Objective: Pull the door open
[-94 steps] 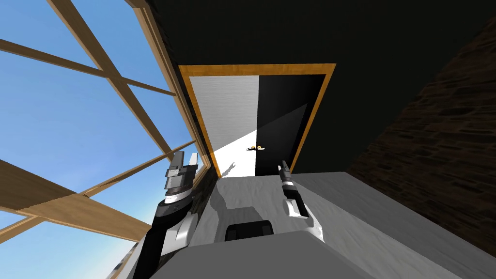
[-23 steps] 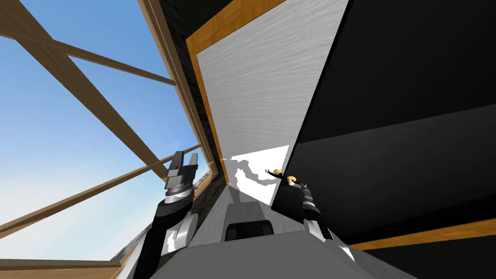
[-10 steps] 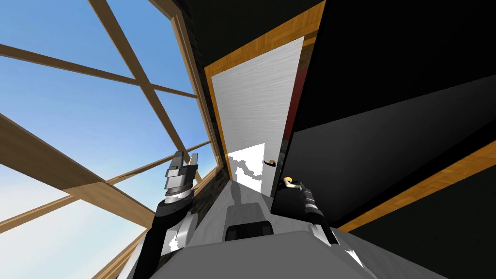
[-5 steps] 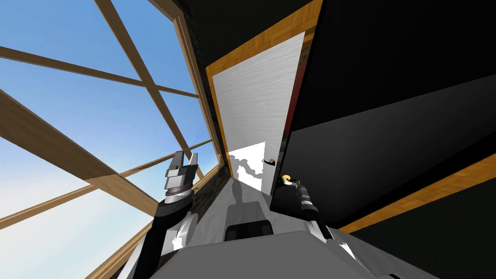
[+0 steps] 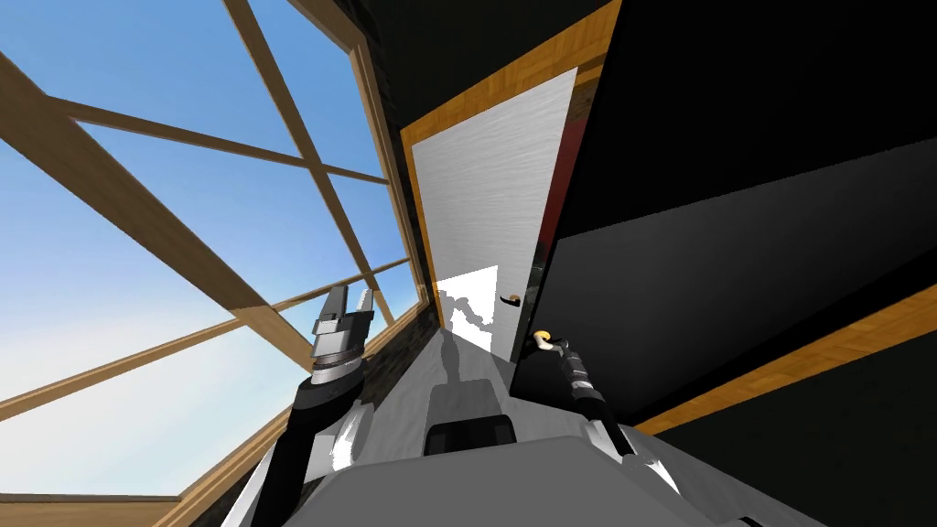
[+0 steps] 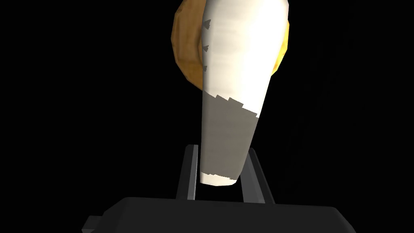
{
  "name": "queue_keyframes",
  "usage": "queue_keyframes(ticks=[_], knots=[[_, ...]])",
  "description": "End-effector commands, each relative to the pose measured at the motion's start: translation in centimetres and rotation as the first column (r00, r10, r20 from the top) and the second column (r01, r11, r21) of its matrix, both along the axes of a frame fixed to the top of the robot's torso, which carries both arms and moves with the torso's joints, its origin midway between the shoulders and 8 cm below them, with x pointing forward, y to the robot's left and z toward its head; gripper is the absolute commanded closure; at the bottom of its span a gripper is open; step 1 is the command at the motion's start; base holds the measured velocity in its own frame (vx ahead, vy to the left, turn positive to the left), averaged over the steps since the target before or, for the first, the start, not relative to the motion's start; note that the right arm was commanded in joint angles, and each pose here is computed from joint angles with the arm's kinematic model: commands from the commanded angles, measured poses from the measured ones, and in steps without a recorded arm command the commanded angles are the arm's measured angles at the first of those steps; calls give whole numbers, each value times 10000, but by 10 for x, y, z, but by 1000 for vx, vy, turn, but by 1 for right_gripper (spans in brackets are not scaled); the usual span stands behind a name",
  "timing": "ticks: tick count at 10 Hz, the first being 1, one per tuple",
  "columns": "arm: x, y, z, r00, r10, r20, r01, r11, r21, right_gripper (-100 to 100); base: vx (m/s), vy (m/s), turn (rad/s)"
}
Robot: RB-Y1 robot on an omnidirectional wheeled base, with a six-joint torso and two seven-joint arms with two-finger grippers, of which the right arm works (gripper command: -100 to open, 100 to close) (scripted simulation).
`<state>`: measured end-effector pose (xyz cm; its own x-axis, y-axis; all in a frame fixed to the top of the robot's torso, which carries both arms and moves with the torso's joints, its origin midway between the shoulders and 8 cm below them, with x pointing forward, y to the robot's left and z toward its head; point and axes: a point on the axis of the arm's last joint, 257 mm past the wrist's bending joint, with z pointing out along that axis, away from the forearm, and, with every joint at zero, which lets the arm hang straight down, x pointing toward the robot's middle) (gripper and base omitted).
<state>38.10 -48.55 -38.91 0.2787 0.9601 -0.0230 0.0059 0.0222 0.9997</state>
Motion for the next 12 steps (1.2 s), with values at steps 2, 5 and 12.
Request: queue_keyframes(ticks=[2, 5, 12], knots=[[2, 16, -2, 9994, 347, 17, -347, 9993, 124, 100, -142, -19, 54], [-1, 30, -2, 9956, 940, 52, -941, 9954, 182, 100, -179, -28, 108], [-25, 33, -2, 9869, 1611, 43, -1611, 9868, 146, 100, -187, -41, 111]])
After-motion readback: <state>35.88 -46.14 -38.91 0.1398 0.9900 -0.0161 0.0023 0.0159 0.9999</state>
